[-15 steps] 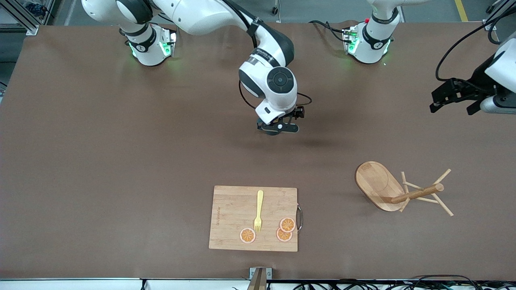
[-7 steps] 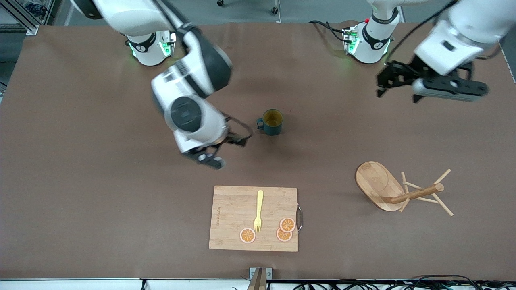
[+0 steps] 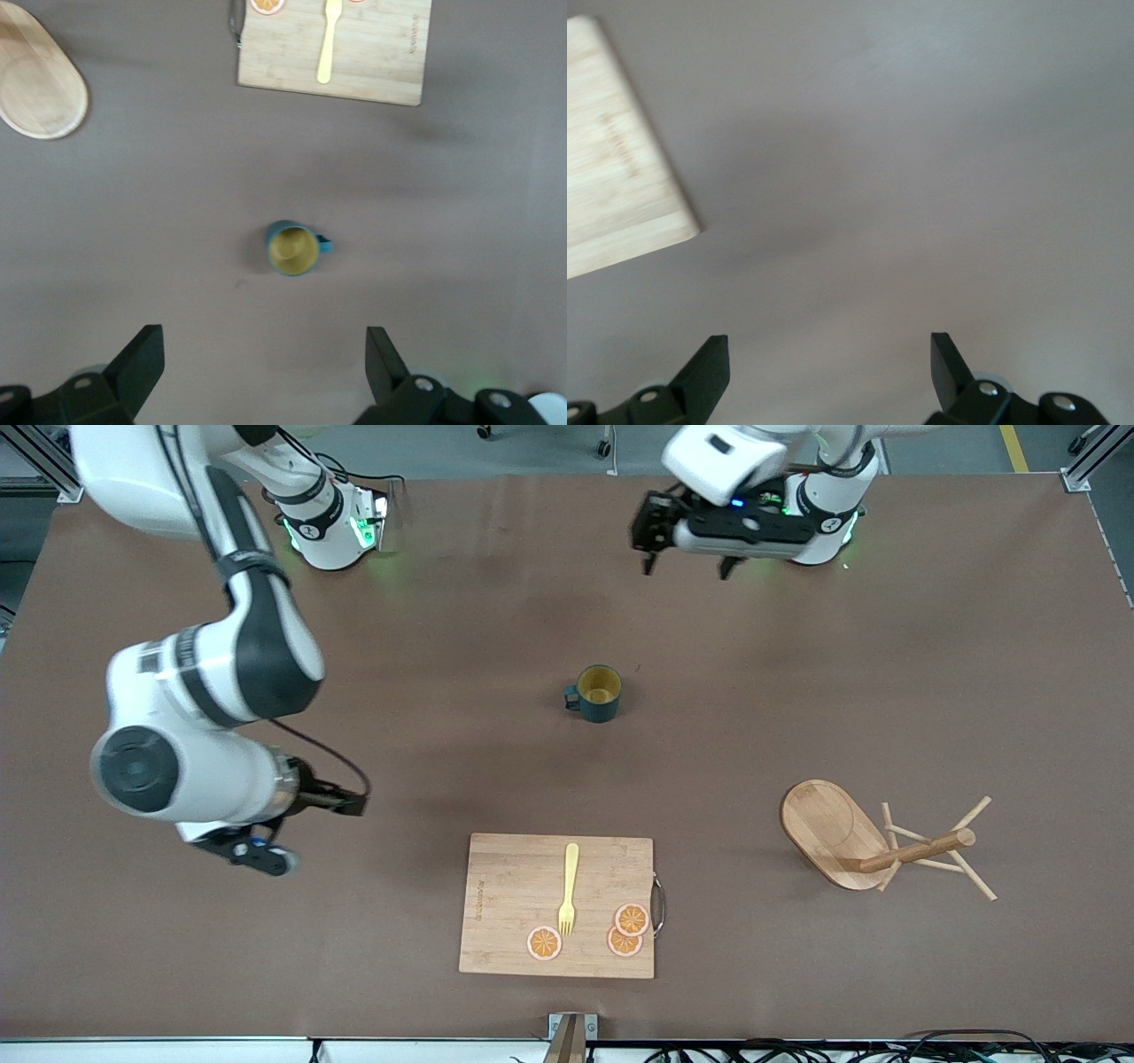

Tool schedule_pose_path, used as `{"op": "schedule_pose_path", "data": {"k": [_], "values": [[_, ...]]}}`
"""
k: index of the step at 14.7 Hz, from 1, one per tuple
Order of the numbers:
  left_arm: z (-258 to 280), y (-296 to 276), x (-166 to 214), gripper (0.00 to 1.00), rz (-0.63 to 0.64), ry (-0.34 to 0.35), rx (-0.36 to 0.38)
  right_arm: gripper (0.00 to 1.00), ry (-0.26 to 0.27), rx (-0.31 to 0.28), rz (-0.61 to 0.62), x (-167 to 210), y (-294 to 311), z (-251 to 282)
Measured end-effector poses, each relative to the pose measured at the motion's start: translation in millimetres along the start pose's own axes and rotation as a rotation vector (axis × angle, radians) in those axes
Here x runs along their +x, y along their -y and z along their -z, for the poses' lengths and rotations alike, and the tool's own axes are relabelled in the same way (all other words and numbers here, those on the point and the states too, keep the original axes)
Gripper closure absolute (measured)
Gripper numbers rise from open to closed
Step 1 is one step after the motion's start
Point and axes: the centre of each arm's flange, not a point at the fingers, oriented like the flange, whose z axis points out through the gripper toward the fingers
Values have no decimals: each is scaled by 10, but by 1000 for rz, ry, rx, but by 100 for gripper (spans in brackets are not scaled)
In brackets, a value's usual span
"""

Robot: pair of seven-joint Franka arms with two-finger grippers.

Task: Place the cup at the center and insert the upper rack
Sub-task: 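Open and retract the right gripper while the left gripper approaches the mug, then lower the open left gripper beside the mug handle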

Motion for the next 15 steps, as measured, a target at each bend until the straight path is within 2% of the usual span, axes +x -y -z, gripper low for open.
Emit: {"op": "schedule_pose_path", "data": {"k": [4, 7, 9, 12, 15], "values": [[-511, -761, -553, 0, 75, -63, 30, 0, -59, 53, 55, 276, -1035, 542], [-957, -1155, -946, 0, 99, -130, 84, 0, -94, 71, 61, 86, -1407, 1023], [-1216, -1349, -1200, 0, 147, -197, 113, 0, -118, 74, 110, -40, -1647, 1265], [-1697, -1610, -1629, 0, 242, -320, 132, 0, -161, 45, 140, -205, -2086, 1450], [-2309, -1721, -2036, 0, 260, -419, 153, 0, -208, 35, 167, -365, -2384, 1503]]}}
